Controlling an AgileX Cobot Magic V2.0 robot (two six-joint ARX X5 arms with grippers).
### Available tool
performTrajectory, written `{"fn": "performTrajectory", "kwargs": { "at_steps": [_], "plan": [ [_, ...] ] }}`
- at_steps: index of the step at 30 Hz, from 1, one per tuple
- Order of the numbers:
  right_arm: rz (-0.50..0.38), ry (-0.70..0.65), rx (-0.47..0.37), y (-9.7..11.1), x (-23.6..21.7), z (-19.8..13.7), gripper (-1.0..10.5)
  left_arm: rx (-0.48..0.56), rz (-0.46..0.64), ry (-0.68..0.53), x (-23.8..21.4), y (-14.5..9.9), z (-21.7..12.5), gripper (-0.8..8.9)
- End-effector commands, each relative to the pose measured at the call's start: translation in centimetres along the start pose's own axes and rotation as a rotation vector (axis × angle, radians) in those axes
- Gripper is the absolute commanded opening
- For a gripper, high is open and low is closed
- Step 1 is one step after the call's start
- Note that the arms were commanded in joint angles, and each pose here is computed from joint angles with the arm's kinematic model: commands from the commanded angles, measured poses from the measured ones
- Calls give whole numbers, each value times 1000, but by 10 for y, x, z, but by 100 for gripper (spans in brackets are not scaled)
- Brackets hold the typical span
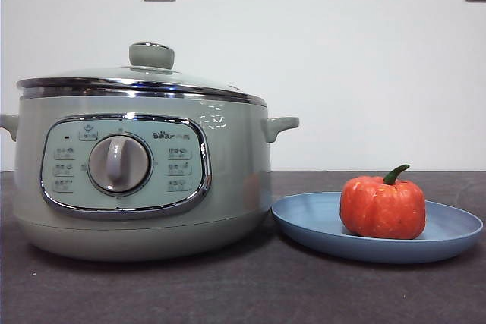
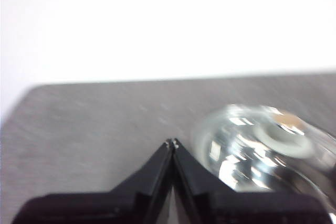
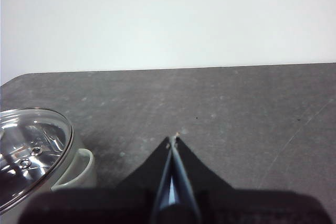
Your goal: Take the pumpkin out from the steamer,put the pumpkin in the blue plate,close the lid
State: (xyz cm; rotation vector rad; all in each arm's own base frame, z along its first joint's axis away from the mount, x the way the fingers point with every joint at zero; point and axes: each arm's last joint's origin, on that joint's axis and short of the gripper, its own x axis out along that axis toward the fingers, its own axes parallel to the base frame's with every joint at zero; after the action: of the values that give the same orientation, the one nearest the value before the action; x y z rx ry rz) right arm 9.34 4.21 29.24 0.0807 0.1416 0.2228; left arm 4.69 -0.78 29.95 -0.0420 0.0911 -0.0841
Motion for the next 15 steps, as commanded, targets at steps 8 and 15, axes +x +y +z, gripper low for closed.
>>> {"fn": "performTrajectory", "kwargs": {
  "at_steps": [8,15],
  "plan": [
    [-1,0,7,0,1,-1,-11,-2,232,46,45,18,-95,-3],
    [-2,0,7,0,1,-1,-11,-40,225,116,59,21,-139,-3]
  ]
}}
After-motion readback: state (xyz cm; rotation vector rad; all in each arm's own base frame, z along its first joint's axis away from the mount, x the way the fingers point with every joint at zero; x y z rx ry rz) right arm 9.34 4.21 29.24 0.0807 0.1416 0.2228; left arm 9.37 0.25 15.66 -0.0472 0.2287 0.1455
